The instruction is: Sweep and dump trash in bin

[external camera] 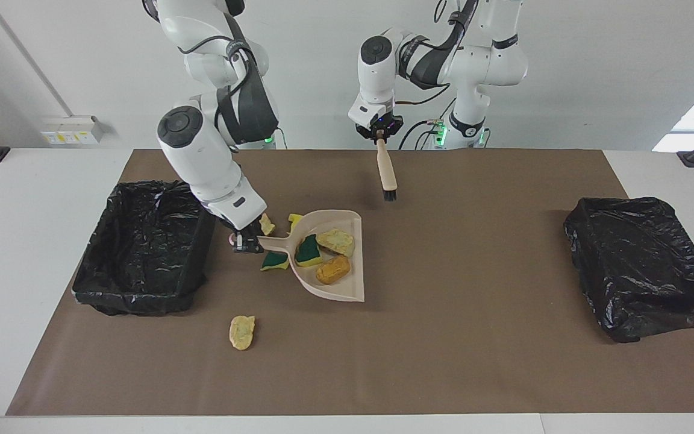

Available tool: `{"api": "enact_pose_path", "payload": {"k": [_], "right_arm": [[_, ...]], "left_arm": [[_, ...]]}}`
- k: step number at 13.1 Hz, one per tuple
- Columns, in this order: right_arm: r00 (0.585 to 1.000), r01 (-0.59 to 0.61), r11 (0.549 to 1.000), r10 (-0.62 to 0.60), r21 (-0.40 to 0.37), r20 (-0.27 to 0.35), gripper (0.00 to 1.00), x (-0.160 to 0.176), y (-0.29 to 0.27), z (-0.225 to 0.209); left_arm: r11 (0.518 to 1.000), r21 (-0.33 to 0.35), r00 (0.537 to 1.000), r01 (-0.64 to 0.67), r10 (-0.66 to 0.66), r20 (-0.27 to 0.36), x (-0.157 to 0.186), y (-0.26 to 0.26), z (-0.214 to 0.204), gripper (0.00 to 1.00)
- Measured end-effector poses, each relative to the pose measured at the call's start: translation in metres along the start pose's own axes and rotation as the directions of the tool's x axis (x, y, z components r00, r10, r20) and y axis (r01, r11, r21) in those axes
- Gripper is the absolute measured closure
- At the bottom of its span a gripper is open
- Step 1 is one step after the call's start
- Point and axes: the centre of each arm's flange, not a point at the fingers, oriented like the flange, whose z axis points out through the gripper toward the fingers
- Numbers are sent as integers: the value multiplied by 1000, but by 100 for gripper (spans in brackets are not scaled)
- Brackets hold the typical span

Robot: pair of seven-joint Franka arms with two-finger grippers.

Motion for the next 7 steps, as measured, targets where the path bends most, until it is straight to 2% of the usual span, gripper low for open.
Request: {"api": "enact_pose_path", "payload": {"k": [3, 5, 7], "right_arm": [[997, -8, 999, 11, -41, 75, 68, -51, 9, -32], [994, 30, 998, -24, -60, 104, 68, -103, 9, -58], [988, 59, 995, -47, -79, 148, 68, -156, 4, -81]], "left_arm": [[1000, 19, 1000, -1, 1, 6, -4, -7, 27, 73], [999, 32, 1000, -27, 26, 14, -14, -9, 46, 73], [999, 13, 999, -43, 43, 31, -19, -11, 53, 73]]}}
